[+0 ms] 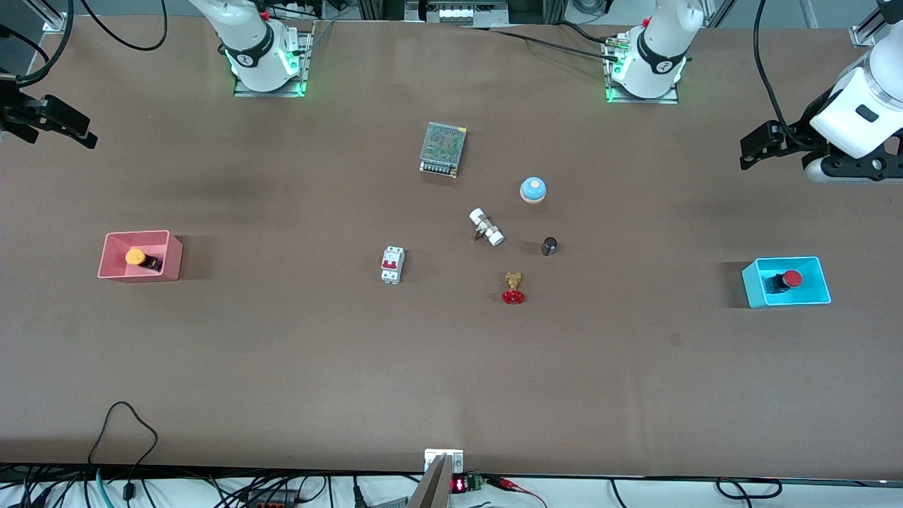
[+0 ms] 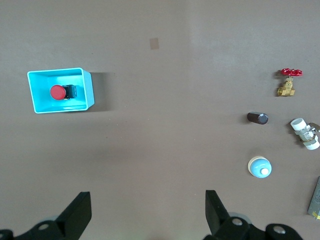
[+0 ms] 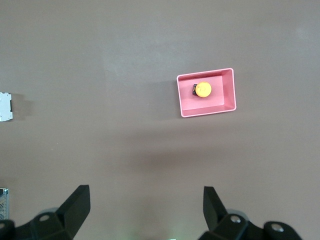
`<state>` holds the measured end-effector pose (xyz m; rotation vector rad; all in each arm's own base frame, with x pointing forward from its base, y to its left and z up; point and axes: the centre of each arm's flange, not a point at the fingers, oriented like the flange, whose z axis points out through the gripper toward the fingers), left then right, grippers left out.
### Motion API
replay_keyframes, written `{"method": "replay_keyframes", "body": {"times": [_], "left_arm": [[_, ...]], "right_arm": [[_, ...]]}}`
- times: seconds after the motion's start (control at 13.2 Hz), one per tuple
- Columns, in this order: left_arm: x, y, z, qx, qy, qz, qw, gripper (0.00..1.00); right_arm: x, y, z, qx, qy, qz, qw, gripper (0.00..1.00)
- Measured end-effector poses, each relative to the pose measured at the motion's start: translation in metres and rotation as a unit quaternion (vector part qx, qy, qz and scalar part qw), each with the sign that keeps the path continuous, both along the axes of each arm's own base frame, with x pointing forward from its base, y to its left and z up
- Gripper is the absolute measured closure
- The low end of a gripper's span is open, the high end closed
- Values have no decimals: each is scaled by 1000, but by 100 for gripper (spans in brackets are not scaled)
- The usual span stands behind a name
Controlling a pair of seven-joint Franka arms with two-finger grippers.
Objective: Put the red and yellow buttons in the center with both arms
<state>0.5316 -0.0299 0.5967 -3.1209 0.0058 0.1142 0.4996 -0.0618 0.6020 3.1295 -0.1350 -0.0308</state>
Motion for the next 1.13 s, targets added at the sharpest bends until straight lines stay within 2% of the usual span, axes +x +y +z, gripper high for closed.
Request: {"method": "replay_keyframes", "body": {"times": [0.53,0.68,0.91,1.13], "left_arm": [[0,1,0,0,0,1,1000,0],[0,1,-3,0,5,1,1000,0],[5,3,-25,3,43,4,999,0],[21,6,-37,5,51,7,999,0]], "right_arm": [[1,0,-4,1,5,0,1000,0],[9,-1,-22,3,22,0,1000,0],[24,-12,-58,9,54,-8,998,0],[50,-42,-113,14,67,-30,997,0]]}}
